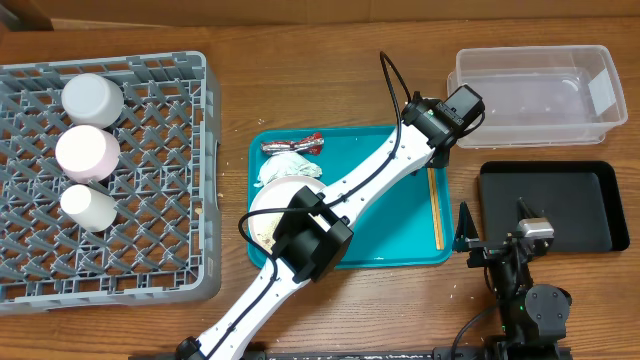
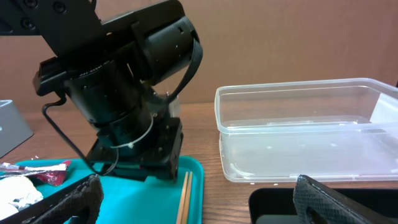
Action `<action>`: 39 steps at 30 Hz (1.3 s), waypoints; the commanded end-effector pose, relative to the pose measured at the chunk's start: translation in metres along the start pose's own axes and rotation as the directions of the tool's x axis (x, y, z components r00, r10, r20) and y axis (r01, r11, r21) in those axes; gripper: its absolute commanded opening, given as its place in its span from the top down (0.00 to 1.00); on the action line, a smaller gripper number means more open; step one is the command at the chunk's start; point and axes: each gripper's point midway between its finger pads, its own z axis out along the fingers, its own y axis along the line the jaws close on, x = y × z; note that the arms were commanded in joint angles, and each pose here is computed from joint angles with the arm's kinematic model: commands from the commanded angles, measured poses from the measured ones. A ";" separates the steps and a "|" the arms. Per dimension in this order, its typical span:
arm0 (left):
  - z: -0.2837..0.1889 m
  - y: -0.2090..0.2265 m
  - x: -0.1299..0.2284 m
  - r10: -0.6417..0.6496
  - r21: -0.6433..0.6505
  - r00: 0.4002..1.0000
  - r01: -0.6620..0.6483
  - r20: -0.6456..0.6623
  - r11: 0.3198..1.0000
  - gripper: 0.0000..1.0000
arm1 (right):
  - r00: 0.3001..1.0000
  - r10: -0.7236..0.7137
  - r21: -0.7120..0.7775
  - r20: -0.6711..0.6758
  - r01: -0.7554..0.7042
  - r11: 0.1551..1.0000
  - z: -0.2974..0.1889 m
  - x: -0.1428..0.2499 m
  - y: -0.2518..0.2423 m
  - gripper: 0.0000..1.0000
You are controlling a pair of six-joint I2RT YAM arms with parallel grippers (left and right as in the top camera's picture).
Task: Sort waste into correct bins and load items into the dishwasher
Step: 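Lower the left gripper onto the wooden chopsticks at the tray's right edge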
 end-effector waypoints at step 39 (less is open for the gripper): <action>0.033 -0.010 0.008 -0.134 -0.039 0.989 0.136 0.059 0.990 0.55 | 1.000 -0.007 0.008 0.007 0.007 1.000 0.000 0.001 -0.002 0.00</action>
